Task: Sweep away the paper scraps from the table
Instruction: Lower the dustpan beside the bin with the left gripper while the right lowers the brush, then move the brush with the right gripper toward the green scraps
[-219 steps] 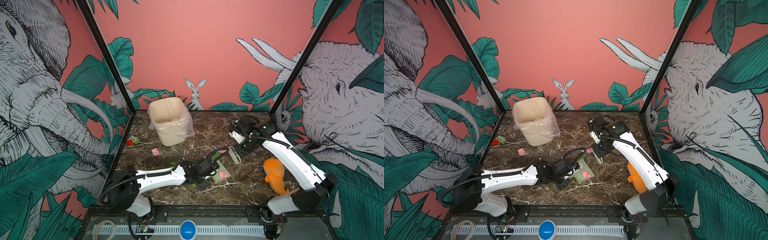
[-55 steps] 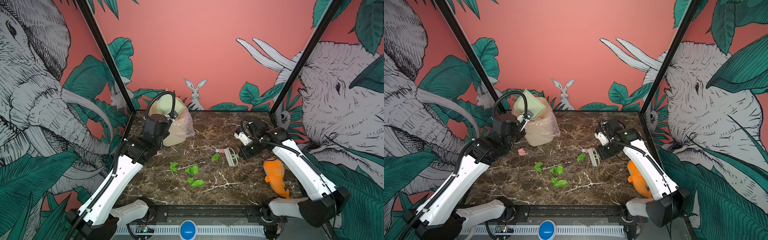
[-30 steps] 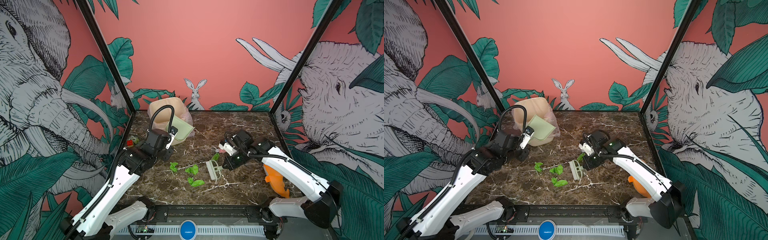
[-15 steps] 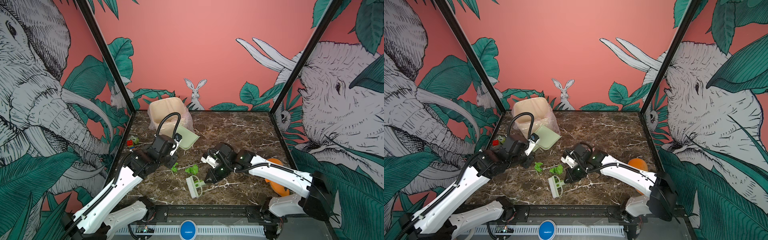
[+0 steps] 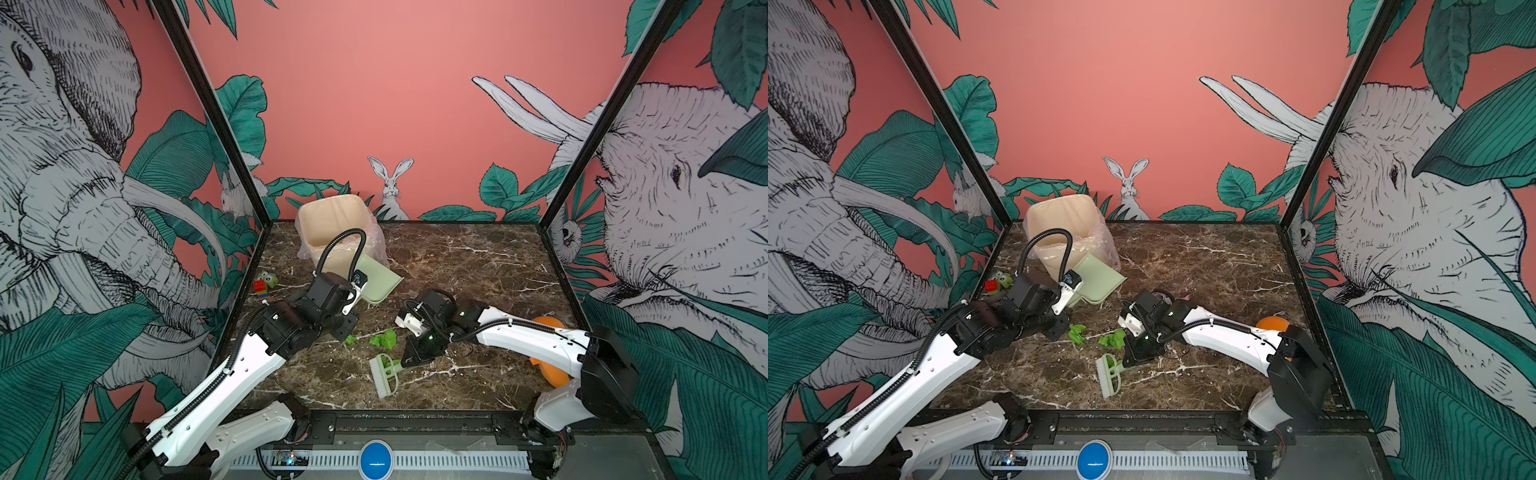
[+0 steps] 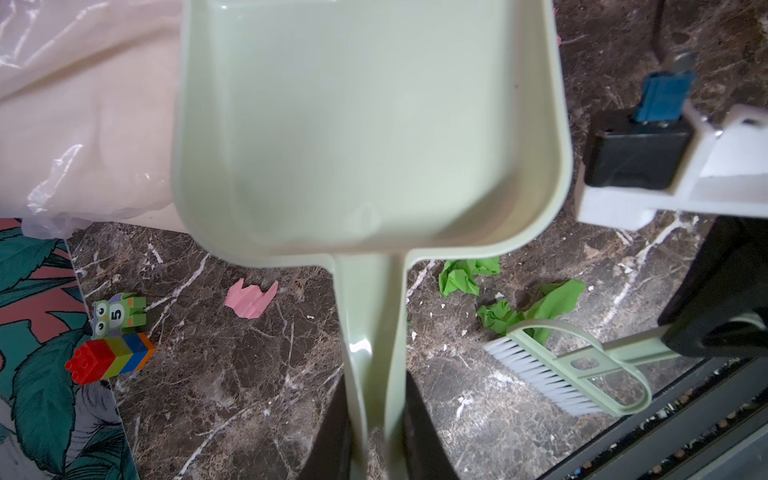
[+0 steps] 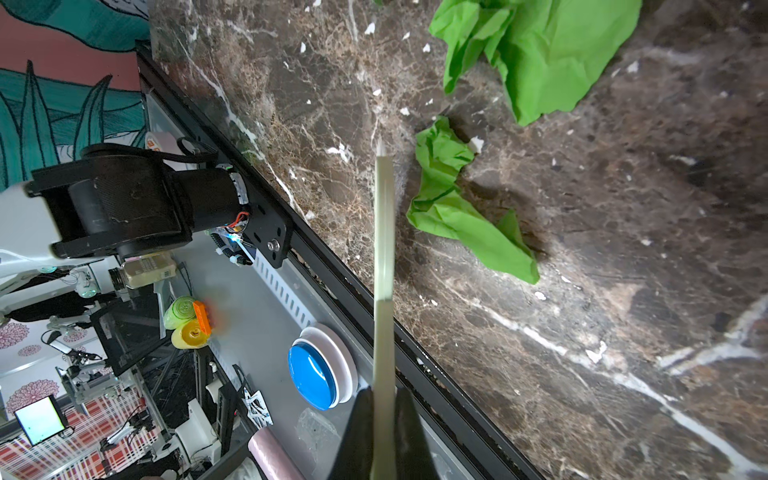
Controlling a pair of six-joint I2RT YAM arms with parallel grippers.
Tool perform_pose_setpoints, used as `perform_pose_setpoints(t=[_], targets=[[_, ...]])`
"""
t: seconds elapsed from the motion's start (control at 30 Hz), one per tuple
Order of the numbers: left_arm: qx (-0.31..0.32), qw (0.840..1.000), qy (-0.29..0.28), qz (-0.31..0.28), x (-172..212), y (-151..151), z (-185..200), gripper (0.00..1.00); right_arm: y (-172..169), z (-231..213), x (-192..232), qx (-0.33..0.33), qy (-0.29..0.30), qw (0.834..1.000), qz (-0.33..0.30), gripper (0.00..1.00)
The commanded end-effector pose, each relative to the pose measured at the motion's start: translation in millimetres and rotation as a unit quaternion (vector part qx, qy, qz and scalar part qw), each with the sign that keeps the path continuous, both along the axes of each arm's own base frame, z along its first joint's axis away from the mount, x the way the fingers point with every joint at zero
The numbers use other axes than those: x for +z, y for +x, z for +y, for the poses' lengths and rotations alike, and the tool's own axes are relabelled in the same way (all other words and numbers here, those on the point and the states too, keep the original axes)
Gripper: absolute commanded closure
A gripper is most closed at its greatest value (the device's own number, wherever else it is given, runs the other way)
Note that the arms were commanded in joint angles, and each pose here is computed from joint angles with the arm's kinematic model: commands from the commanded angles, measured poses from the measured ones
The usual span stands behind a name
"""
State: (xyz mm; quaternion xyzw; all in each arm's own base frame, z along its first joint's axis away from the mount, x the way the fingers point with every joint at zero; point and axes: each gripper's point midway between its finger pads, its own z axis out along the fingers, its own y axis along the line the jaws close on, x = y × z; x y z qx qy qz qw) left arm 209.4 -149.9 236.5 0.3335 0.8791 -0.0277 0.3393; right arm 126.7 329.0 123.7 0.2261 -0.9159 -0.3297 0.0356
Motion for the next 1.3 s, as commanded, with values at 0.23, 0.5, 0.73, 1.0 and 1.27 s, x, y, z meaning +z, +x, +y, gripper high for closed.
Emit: perform_pose_setpoints(t=[0.23,0.5,0.73,1.0,1.27], targets=[[-0.012,1.000,0.014,0.018,-10,-7,-6,0.98,8,-77,0,-0.069,-0.051,0.996,0.000,1.00],[-0.026,0.999,0.023,0.030,-18,-13,-13,0.97,1,-134,4,-0.090,-0.105,0.990,-0.003,1.00],[-0.042,0.997,0.032,0.050,-31,-25,-22,0.97,9,-141,27,-0.085,-0.117,0.989,-0.030,1.00],[-0.045,0.997,0.039,0.050,-32,-30,-22,0.97,23,-108,52,-0.096,-0.041,0.994,-0.034,1.00],[-0.050,0.996,0.040,0.056,-37,-29,-27,0.97,58,-72,35,-0.137,0.004,0.990,-0.032,1.00]])
